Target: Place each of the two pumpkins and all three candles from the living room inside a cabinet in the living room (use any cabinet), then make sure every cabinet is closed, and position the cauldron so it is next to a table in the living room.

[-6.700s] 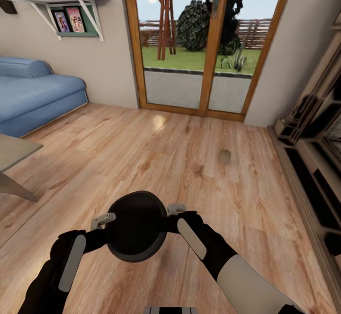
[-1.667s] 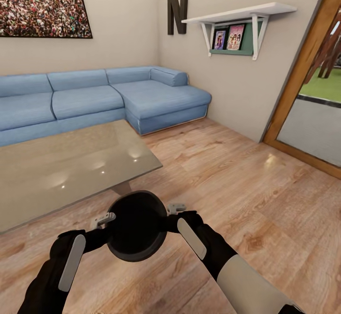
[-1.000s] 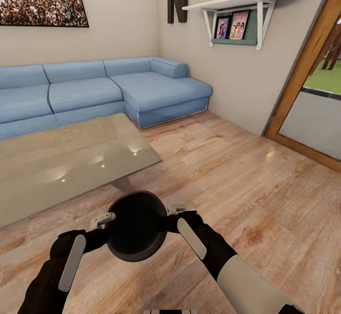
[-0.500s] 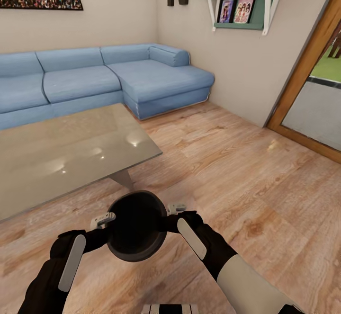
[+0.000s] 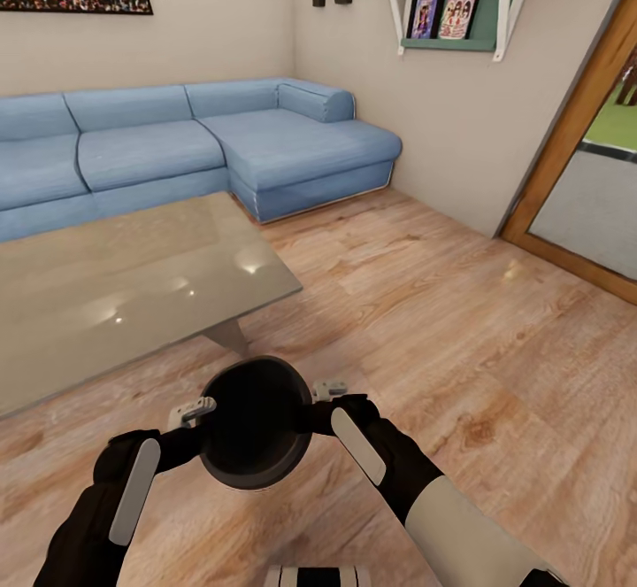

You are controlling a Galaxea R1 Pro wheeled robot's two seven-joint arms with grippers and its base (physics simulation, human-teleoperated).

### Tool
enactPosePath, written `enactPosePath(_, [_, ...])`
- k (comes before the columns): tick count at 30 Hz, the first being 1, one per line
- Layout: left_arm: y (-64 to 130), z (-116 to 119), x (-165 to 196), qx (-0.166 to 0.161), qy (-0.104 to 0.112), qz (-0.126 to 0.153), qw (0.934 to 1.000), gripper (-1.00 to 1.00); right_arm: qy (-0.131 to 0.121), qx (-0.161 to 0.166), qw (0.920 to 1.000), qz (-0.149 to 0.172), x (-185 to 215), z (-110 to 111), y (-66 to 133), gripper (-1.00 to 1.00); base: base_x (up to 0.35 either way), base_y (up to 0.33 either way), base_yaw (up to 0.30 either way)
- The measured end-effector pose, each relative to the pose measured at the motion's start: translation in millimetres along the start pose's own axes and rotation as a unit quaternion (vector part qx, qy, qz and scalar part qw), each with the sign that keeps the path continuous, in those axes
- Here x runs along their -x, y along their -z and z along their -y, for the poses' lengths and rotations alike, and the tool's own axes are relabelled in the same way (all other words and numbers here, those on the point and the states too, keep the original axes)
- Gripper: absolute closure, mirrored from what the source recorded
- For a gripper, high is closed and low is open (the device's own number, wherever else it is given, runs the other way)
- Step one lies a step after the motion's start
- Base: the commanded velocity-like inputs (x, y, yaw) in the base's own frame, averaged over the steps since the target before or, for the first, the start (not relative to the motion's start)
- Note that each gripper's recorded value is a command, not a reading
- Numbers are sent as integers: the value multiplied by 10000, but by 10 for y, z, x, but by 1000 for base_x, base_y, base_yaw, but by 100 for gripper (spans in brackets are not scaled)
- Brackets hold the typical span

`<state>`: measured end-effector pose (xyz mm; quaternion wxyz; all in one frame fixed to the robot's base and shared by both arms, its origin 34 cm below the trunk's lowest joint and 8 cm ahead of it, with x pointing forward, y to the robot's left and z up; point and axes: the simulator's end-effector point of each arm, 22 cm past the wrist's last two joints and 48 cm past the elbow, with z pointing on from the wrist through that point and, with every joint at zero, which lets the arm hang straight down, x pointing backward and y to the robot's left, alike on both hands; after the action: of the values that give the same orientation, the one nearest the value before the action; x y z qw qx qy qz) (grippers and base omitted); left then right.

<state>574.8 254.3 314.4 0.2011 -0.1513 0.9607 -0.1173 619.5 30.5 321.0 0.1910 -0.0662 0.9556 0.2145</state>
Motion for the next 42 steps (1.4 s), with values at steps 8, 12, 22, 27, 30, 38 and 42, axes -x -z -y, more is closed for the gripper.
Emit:
enactPosePath(8, [-2,-1,-2,0,1,-3,10000,100,0,-1,10000,-3,-2,1,-2,100,100,0,0])
enactPosePath(12, [1,-1,2,2,-3,2,10000,100,-3,3,10000,1,1,-1,-1,100,153,0,0])
enactPosePath(22, [-2,-2,-2,3,0,-5,10000,100,-3,2,10000,-4,-3,1,-3,100,13,0,0])
enactPosePath(27, [-70,-34,-64,26,18,-90,10000,100,-36,-1,10000,-85,-70,34,-71,100,0,0,0])
enactPosePath(30, [-113,-58,-101,49,24,-140,9999,100,-65,6,9999,-133,-113,53,-120,100,0,0,0])
enactPosePath(38, [-126,-64,-111,57,26,-153,9999,100,-73,9,9999,-148,-126,58,-135,100,0,0,0])
enactPosePath(42, [-124,-65,-111,60,25,-156,9999,100,-75,11,9999,-150,-127,57,-136,100,3,0,0])
